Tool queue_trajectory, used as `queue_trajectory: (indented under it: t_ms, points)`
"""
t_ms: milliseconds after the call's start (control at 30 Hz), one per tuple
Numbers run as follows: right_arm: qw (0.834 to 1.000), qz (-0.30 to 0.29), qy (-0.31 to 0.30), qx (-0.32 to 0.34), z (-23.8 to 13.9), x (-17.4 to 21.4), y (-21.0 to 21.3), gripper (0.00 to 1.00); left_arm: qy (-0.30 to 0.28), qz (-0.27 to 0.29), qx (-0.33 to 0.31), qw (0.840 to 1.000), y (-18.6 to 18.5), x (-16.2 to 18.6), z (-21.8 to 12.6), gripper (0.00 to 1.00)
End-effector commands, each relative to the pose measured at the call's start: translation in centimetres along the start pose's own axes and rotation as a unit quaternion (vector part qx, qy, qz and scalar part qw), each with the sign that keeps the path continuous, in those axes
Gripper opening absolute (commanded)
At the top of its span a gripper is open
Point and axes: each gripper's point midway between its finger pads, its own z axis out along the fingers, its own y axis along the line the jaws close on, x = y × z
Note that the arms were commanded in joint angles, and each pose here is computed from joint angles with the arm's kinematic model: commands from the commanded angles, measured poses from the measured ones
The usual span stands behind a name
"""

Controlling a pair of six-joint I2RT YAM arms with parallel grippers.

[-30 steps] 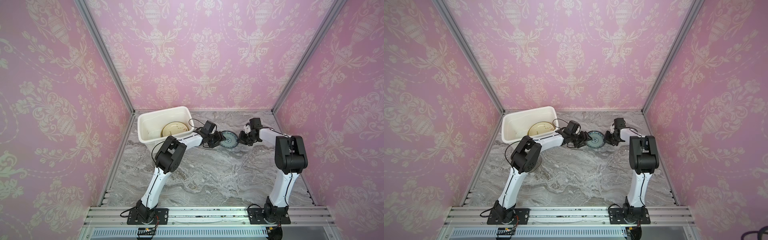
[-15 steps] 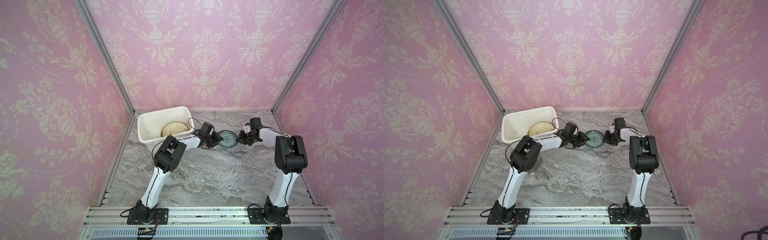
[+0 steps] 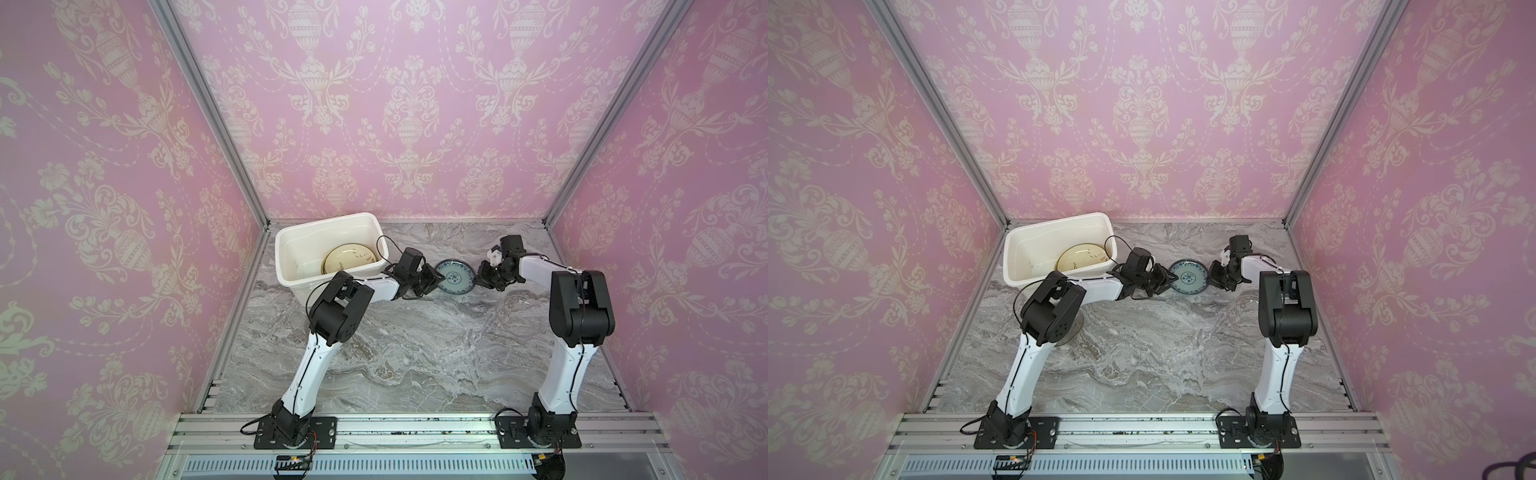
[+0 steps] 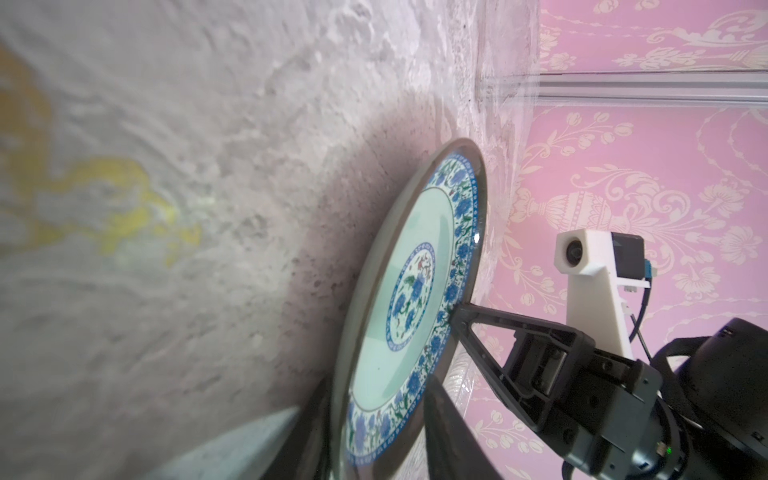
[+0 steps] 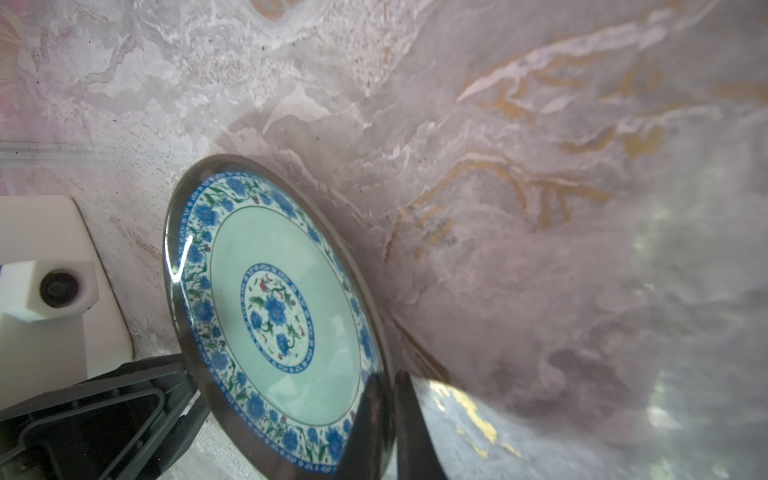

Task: Place the plates into the plastic bin on the countertop
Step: 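Close the left gripper on the upright blue plate's opposite rim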

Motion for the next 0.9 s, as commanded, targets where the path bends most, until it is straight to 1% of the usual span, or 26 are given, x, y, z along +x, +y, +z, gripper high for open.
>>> queue_trajectory:
  t_ms: [0, 200, 333, 433, 467, 567, 733, 867]
  points:
    - [0.997, 0.004, 0.070, -0.011, 1.6, 3.6, 0.3, 0.00, 0.002, 0.041, 0.072, 0.997, -3.8, 0.5, 0.0, 0.35]
    - [0.996, 0.009, 0.083, -0.028, 1.5, 3.8, 0.8, 0.00, 0.006, 0.068, 0.070, 0.995, -3.8, 1.0, -0.5, 0.35]
    - [0.995, 0.020, 0.089, -0.049, 1.0, 3.8, 1.4, 0.00, 0.016, 0.105, 0.057, 0.993, -4.0, 1.7, -0.8, 0.36]
    - [0.994, 0.027, 0.089, -0.062, 0.4, 3.8, 1.8, 0.00, 0.015, 0.125, 0.027, 0.992, -3.0, 1.9, -1.2, 0.39]
    - [0.993, 0.029, 0.090, -0.066, 0.2, 3.9, 1.9, 0.00, 0.012, 0.127, 0.015, 0.992, -2.4, 1.9, -1.4, 0.43]
    - [0.992, 0.033, 0.092, -0.079, -0.4, 4.1, 2.4, 0.00, 0.008, 0.129, -0.001, 0.992, -1.6, 1.9, -1.5, 0.48]
    - [0.989, 0.037, 0.099, -0.100, -0.9, 4.9, 3.1, 0.00, 0.010, 0.122, 0.020, 0.992, -2.5, 2.0, -1.3, 0.48]
    - [0.988, 0.040, 0.107, -0.104, -0.8, 5.7, 3.1, 0.00, 0.006, 0.102, 0.059, 0.993, -3.8, 1.9, -1.2, 0.44]
